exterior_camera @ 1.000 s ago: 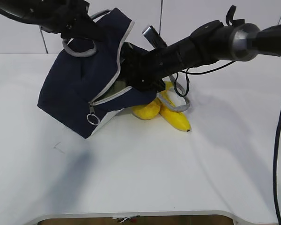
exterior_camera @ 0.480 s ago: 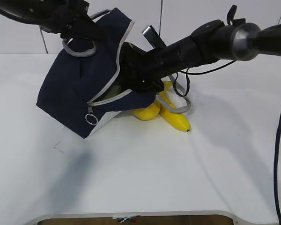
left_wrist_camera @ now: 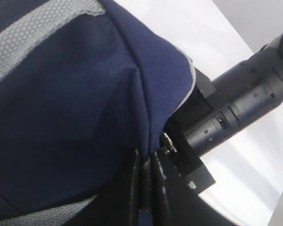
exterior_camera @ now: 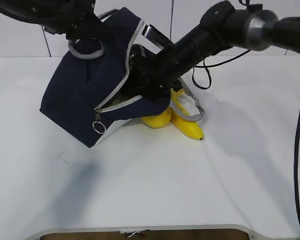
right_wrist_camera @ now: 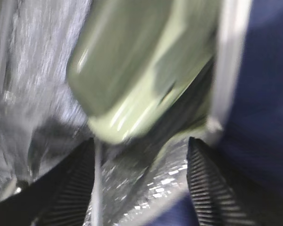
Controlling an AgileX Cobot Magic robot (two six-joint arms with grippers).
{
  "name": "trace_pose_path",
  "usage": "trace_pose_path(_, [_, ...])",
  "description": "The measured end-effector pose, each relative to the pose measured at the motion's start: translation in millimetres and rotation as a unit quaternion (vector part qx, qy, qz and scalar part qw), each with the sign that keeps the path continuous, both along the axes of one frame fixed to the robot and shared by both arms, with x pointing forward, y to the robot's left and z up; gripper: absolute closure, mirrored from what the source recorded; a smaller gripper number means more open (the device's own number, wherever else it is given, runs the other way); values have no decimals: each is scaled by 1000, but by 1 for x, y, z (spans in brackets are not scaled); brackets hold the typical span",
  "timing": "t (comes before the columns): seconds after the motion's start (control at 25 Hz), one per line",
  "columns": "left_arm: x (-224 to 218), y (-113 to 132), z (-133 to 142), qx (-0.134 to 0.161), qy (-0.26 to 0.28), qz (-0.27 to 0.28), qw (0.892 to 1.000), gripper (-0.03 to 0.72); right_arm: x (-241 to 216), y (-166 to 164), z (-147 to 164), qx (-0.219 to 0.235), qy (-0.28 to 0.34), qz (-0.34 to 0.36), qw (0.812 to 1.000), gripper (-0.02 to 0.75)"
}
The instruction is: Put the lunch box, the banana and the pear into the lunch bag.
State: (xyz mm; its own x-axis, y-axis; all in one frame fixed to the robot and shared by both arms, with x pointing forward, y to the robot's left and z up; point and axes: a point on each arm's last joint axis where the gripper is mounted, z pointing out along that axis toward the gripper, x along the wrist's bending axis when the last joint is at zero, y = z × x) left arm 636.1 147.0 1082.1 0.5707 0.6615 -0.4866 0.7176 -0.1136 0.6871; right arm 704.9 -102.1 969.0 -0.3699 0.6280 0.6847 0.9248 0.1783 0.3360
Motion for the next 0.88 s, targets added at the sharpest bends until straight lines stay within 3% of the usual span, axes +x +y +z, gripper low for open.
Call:
trace_pose_path(0.12, [0, 0, 0, -1, 0, 0, 1000, 675, 2, -4, 13, -43, -3, 16, 999, 241])
trace_pose_path(0.32, [3, 7, 1, -6, 1, 11, 1000, 675, 10, -8, 45, -77, -40, -2, 996, 239])
trace_pose_path(0.52, [8, 20, 3, -27, 7, 33, 999, 675, 8, -17, 63, -128, -61, -28, 990, 239])
trace_pose_path(0.88, [11, 29, 4, -34, 8, 46, 998, 676, -25, -42, 103, -220, -85, -49, 971, 239])
